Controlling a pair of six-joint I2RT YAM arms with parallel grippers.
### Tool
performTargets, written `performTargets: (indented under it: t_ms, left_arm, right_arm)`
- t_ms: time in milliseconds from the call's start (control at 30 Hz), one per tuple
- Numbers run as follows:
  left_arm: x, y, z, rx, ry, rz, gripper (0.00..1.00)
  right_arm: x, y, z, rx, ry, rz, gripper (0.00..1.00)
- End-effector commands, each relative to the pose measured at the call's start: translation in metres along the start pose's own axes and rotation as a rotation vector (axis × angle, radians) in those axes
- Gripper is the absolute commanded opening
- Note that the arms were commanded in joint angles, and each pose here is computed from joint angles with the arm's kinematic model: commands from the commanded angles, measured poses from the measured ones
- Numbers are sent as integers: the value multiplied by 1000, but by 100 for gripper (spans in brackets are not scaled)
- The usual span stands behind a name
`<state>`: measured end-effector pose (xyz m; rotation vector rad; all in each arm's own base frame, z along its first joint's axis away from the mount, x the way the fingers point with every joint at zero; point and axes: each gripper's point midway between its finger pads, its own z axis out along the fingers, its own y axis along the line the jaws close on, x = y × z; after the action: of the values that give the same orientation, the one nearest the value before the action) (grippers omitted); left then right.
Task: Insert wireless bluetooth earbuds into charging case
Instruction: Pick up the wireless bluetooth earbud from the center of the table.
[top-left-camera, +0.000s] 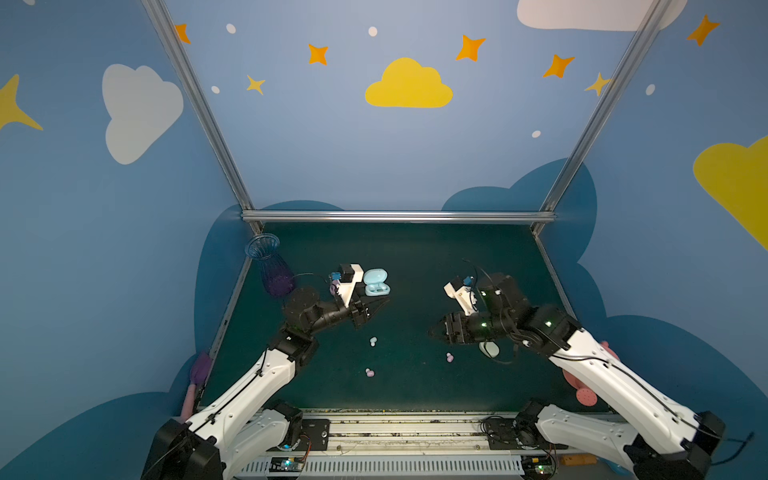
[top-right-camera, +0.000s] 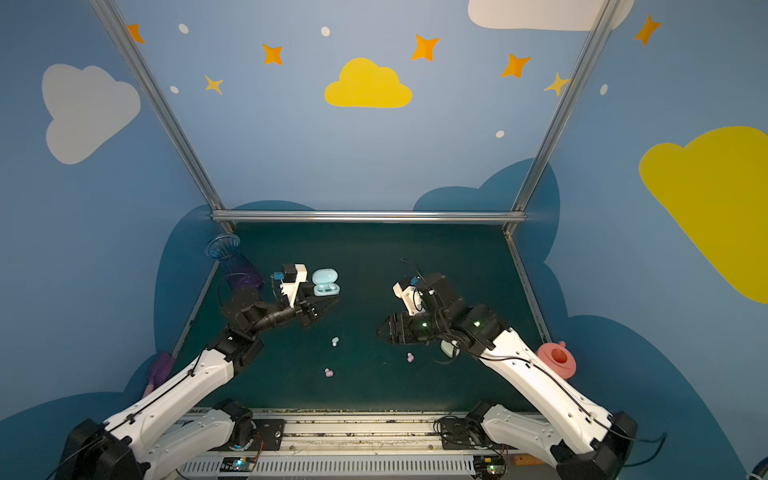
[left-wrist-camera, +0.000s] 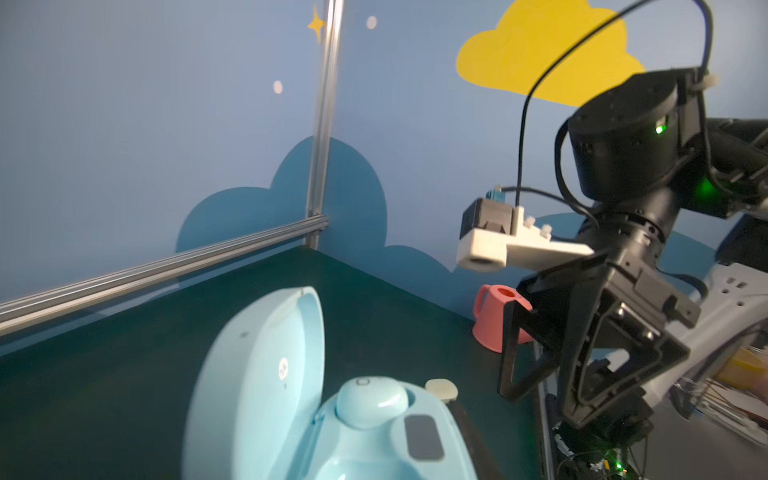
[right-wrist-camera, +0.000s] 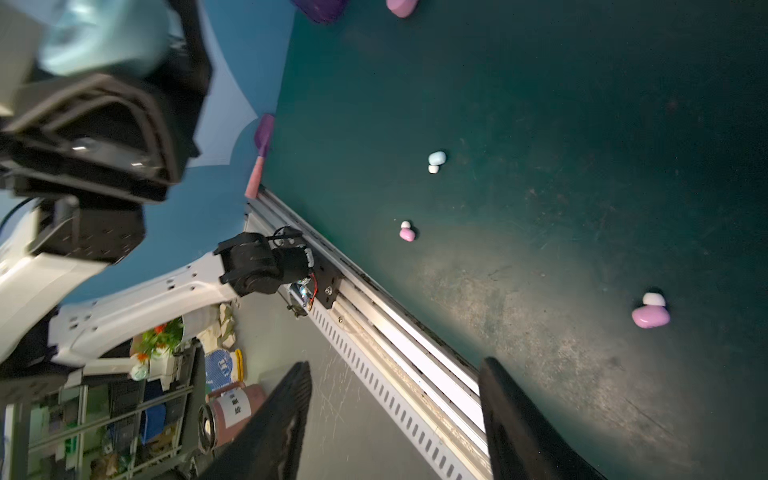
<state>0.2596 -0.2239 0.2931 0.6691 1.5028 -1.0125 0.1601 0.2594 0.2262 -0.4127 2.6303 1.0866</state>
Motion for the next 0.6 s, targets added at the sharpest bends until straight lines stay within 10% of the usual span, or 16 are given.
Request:
performTargets:
  t_ms: [0, 567]
  left_arm:
    - [5, 18, -14, -81, 15, -48, 17]
    - [-15, 88, -38, -203, -62, -167, 17]
  right_arm:
    - [-11, -10, 31, 54, -16, 47, 63]
    - [-25, -9, 190, 289, 154, 228, 65]
